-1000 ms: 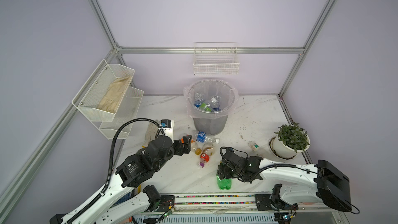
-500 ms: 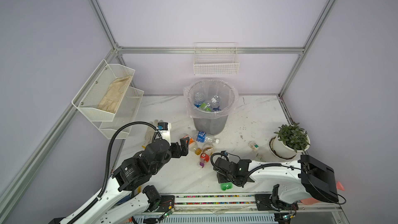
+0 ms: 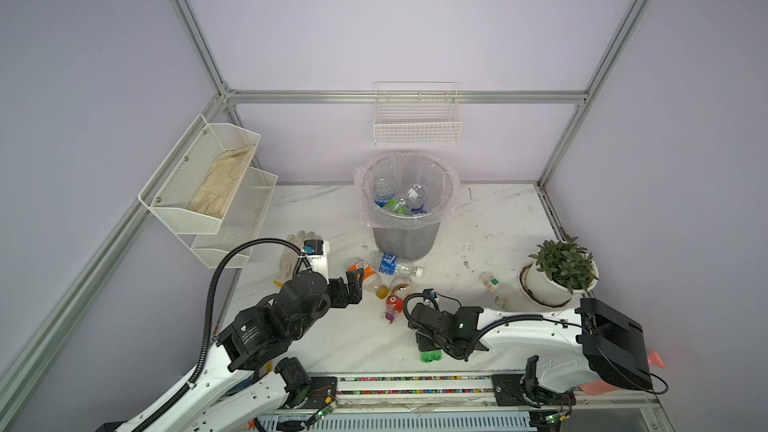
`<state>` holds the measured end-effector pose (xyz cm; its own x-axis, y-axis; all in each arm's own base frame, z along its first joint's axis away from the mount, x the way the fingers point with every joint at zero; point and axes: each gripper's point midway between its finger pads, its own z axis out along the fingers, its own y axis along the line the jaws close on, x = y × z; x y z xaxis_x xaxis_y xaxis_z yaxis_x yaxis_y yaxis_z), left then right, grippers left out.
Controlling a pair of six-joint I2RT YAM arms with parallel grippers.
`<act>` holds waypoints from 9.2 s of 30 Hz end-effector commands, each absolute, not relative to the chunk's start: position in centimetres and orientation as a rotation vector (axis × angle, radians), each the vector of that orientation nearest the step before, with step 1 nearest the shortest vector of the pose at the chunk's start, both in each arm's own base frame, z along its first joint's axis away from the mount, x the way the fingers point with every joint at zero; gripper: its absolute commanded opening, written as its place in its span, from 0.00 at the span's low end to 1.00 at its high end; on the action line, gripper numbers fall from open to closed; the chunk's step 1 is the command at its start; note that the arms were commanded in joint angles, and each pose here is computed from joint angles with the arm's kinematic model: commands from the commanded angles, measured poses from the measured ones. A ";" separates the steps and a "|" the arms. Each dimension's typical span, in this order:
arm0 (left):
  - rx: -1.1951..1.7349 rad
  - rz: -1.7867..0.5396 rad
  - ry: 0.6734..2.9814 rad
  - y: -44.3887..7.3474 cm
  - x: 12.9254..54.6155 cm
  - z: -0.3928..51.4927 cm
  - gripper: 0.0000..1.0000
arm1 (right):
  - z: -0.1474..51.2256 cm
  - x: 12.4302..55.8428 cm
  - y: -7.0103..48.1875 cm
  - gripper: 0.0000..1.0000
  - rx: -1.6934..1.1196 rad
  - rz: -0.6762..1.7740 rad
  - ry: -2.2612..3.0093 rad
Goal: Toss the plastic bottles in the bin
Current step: 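Close the right gripper around the green Sprite bottle, then lift the Sprite bottle with the right gripper and carry it over the bin, then open the right gripper over the bin to drop the Sprite bottle, then withdraw the right gripper from the bin while the left gripper lowers toward the red-capped bottle, then close the left gripper around the round clear bottle with red label, then lift the red-labelled bottle over the bin while the right gripper nears the plant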
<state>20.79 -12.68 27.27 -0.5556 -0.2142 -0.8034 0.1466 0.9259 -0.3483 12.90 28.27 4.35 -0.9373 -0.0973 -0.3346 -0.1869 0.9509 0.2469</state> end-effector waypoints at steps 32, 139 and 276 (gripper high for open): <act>-0.090 -0.485 2.221 -13.0 19.9 21.9 1.00 | 31.0 23.0 37.9 0.18 -0.305 0.441 2.130; 0.086 -0.472 2.323 -18.1 21.1 20.5 1.00 | 43.7 36.2 22.5 0.97 0.021 0.458 1.930; 0.404 -0.347 1.853 -25.5 22.4 40.3 0.40 | 30.3 27.5 10.7 0.97 0.295 0.194 2.112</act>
